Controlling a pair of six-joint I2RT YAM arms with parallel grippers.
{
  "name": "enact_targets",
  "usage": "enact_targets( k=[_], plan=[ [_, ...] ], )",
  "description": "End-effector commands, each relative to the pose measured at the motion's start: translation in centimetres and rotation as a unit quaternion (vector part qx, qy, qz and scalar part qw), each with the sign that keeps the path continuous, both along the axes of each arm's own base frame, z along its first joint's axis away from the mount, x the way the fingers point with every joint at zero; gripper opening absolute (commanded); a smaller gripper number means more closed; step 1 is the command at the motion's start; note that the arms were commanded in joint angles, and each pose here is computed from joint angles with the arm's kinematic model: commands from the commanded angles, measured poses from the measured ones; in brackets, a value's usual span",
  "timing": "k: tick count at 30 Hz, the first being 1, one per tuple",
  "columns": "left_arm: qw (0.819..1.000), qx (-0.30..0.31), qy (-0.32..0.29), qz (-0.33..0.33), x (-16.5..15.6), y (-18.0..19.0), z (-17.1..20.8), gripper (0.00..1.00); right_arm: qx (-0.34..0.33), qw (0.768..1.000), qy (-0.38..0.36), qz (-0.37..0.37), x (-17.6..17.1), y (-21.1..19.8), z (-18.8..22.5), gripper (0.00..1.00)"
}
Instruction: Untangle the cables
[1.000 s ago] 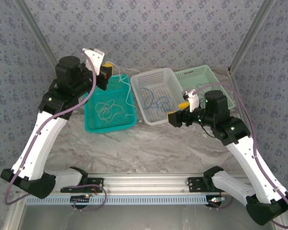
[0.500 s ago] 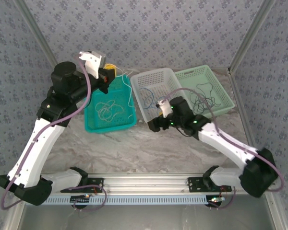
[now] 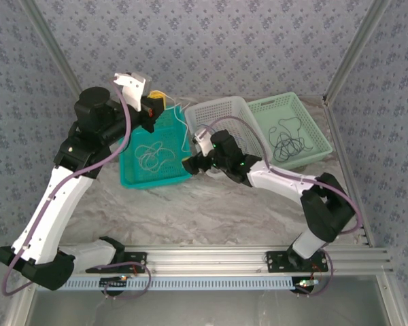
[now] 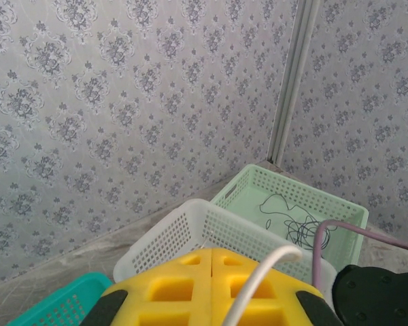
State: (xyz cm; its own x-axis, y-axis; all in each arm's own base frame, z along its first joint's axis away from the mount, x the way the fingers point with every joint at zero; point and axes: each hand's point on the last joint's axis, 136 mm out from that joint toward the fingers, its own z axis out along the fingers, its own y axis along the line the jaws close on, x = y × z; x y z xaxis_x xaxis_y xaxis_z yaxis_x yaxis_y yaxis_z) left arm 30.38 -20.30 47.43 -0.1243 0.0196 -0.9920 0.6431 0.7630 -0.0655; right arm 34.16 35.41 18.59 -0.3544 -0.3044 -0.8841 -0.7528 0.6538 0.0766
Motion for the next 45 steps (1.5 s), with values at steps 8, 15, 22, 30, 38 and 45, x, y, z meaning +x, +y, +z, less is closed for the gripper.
enact_targets(
  k=[8, 15, 22, 30, 38, 45],
  plan=[
    [0.999, -0.002, -0.032, 0.008, -1.0, 1.1, 1.5, 0.0, 0.016, 1.0, -0.022, 0.003, 3.5, 2.3, 2.0, 0.39],
    [1.0, -0.002, -0.014, 0.027, -0.7, 2.3, 0.5, 0.0, -0.004, 0.999, -0.035, -0.025, 3.2, -0.4, 3.8, 0.09],
    [0.997, 0.004, 0.008, 0.076, 0.0, 4.4, -1.4, 0.01, -0.024, 0.994, -0.072, -0.08, 3.4, -4.4, 8.3, 0.0],
    [0.983, 0.031, 0.028, 0.179, 1.0, 8.1, -2.9, 0.01, 0.013, 0.994, -0.088, -0.062, 2.2, -4.6, 13.5, 0.0],
    [0.969, 0.041, 0.01, 0.245, 2.4, 10.4, -2.3, 0.02, 0.092, 0.995, -0.015, 0.02, 0.6, 0.0, 14.9, 0.0],
    [0.956, 0.064, 0.082, 0.273, 7.3, 12.8, -7.7, 0.02, 0.076, 0.99, 0.115, 0.043, 1.5, 6.3, 7.8, 0.0]
  ],
)
